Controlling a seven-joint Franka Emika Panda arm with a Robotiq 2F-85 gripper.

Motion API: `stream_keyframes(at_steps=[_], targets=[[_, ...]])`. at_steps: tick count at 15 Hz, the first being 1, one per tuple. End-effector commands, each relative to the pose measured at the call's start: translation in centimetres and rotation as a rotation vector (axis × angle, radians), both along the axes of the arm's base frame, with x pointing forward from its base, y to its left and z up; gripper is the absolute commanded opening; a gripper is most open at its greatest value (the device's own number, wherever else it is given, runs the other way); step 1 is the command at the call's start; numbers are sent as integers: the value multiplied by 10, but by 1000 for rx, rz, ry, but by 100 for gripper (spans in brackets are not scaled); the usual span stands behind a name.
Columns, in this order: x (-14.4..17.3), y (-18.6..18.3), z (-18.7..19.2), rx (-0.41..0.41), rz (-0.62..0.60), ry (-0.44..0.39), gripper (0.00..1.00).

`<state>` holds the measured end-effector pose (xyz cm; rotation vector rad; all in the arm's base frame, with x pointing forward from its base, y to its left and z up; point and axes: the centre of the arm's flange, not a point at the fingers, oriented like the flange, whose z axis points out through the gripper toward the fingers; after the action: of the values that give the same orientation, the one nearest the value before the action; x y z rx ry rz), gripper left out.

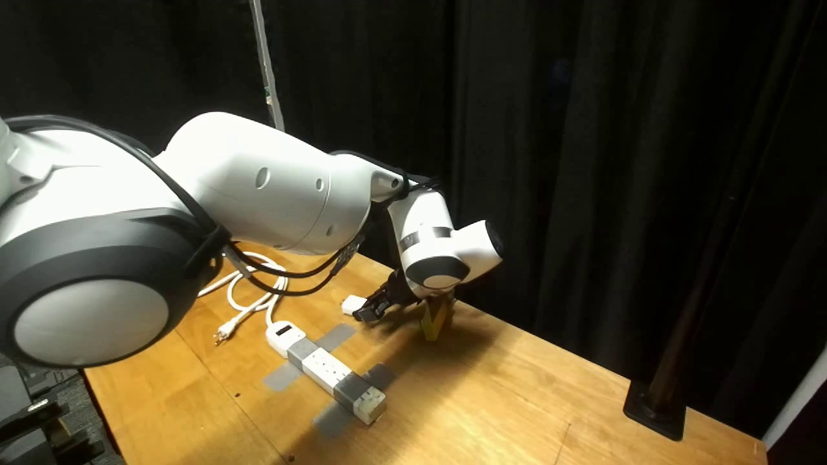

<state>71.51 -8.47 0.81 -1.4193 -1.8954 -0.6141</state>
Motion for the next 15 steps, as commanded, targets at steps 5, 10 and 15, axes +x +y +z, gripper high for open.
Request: stream_keyframes(at_steps=[5, 10, 15], targets=[[1, -17, 12, -17, -118, 33, 22], [-20, -26, 24, -162, -293, 125, 22], [-46, -22, 33, -261, -428, 178, 22]])
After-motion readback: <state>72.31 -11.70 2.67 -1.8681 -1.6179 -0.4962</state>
